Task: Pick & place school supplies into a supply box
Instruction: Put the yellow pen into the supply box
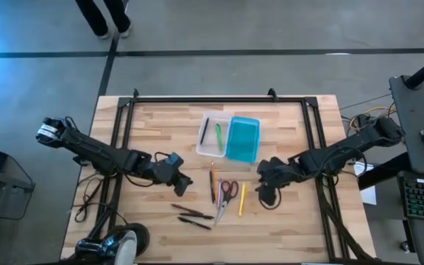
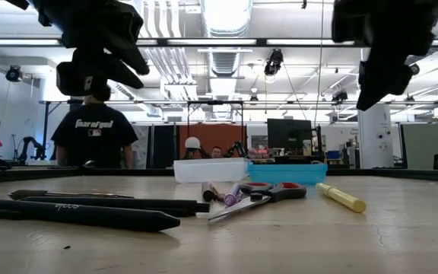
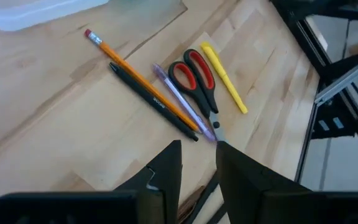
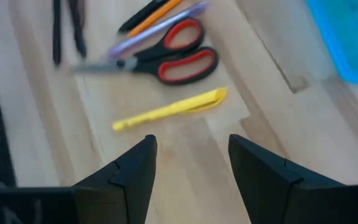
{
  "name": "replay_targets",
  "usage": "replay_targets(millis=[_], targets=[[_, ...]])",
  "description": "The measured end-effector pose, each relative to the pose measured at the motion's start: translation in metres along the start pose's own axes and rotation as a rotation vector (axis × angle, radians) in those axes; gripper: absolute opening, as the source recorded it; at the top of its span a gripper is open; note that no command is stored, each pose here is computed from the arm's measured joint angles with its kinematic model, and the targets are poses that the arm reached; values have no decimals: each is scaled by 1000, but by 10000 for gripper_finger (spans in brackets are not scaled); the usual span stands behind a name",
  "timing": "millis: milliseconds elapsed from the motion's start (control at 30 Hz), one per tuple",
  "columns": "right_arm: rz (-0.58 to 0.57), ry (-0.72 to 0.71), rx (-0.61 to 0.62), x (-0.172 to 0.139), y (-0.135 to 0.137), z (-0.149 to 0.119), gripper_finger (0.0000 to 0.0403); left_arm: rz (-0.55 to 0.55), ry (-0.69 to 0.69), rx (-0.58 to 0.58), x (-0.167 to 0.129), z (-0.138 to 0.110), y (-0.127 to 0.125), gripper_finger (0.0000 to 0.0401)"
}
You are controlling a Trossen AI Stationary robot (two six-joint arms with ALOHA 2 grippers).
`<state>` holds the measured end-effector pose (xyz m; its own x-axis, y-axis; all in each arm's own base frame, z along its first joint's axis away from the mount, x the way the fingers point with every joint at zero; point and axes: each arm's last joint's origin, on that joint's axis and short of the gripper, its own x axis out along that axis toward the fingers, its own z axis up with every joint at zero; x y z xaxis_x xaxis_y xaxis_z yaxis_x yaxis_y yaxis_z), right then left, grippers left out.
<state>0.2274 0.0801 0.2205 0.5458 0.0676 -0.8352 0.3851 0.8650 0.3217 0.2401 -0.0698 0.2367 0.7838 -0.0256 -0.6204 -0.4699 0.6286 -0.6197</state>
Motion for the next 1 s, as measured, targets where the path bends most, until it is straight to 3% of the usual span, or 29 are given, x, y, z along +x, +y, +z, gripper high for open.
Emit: replay_targets(millis=[100,267,400,567,700,900,1000], targets=[[-1,7,-126,1,1,-4,189,-10,-2,-89,0,0,-1,83],[11,7,-100,1,2,-4,178,-26,-5,-213,0,1,-3,83],[119,43,-114,2,4,0,176,-25,-15,-255,0,1,-3,83],[203,11,-111,-1,13,5,175,-9,-45,-162,0,2,-2,83],[191,29,-120,8,21,8,175,8,-36,-74,0,1,0,83],[199,177,-111,40,49,23,175,37,32,1,0,-5,3,83],[122,269,-159,52,65,23,175,56,58,51,-1,-9,4,83]])
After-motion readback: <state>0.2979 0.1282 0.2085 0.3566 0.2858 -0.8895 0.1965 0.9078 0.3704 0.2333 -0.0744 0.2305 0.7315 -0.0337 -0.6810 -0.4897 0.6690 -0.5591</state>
